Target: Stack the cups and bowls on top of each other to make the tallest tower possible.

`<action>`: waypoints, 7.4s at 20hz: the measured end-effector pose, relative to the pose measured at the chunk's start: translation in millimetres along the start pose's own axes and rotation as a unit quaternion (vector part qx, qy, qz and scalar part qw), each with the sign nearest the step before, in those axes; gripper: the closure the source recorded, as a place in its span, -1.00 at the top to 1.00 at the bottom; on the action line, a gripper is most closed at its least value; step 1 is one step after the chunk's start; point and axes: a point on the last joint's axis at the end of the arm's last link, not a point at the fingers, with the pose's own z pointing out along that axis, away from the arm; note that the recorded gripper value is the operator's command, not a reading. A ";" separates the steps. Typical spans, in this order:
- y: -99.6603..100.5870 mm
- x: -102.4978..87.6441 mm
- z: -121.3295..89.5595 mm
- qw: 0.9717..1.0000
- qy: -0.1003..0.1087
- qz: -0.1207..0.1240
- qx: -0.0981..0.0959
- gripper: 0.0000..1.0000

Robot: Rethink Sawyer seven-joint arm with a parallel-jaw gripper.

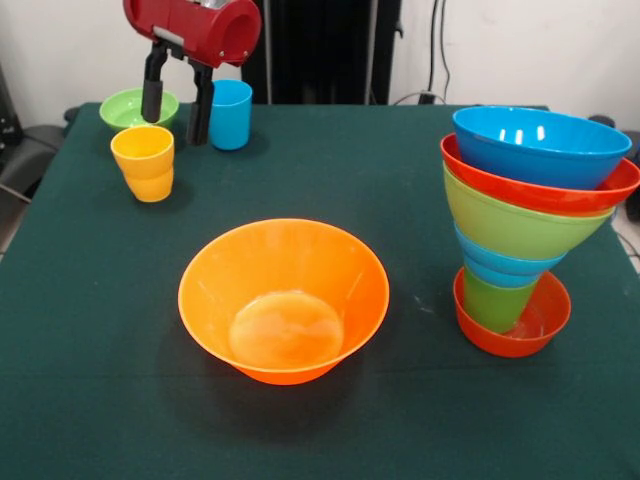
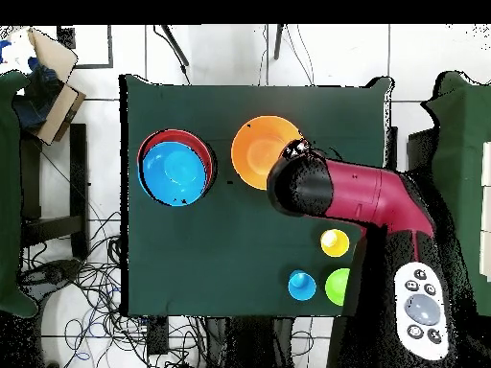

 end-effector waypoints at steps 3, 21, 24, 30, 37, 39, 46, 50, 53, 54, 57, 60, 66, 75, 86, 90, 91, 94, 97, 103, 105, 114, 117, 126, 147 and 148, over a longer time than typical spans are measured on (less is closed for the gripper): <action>-3.3 -4.4 1.0 1.000 0.018 0.015 0.003 1.00; 57.4 -42.5 53.2 0.995 0.097 0.021 0.031 1.00; 67.9 -41.3 63.0 0.994 0.101 0.024 0.024 1.00; 78.1 -45.0 74.0 0.993 0.110 0.038 0.014 1.00; 95.7 -51.4 81.4 0.991 0.127 0.048 0.006 1.00; 105.0 -52.9 83.5 0.991 0.128 0.047 0.003 1.00; 137.7 -57.1 91.5 0.992 0.124 0.040 -0.005 1.00; 158.5 -57.4 97.2 0.991 0.127 0.037 -0.010 1.00; 175.8 -55.3 102.7 0.992 0.124 0.033 -0.016 1.00; 180.1 -54.4 104.9 0.992 0.123 0.031 -0.018 1.00; 187.4 -53.0 109.5 0.992 0.119 0.030 -0.021 1.00; 195.6 -50.8 120.4 0.992 0.116 0.030 -0.026 1.00; 197.9 -47.7 139.2 0.993 0.115 0.031 -0.026 1.00; 176.0 -36.6 169.9 0.992 0.120 0.024 0.013 1.00; 163.8 -31.0 160.7 0.984 0.170 0.032 0.043 1.00; 167.0 -31.6 158.1 0.983 0.176 0.039 0.035 1.00; 167.6 -31.7 157.6 0.983 0.177 0.040 0.033 1.00; 169.6 -32.0 156.2 0.982 0.180 0.044 0.028 1.00; 170.8 -31.3 156.6 0.982 0.183 0.046 0.025 1.00; 172.8 -28.0 161.8 0.981 0.188 0.052 0.018 1.00; 173.1 -26.5 165.3 0.981 0.187 0.053 0.015 1.00; 167.0 -9.9 186.0 0.979 0.193 0.057 0.018 1.00; 164.0 -3.4 193.0 0.979 0.195 0.059 0.019 1.00; 155.9 14.0 206.8 0.976 0.209 0.063 0.026 1.00; 153.0 29.2 216.5 0.969 0.235 0.078 0.025 1.00; 153.2 29.0 216.8 0.969 0.234 0.077 0.024 1.00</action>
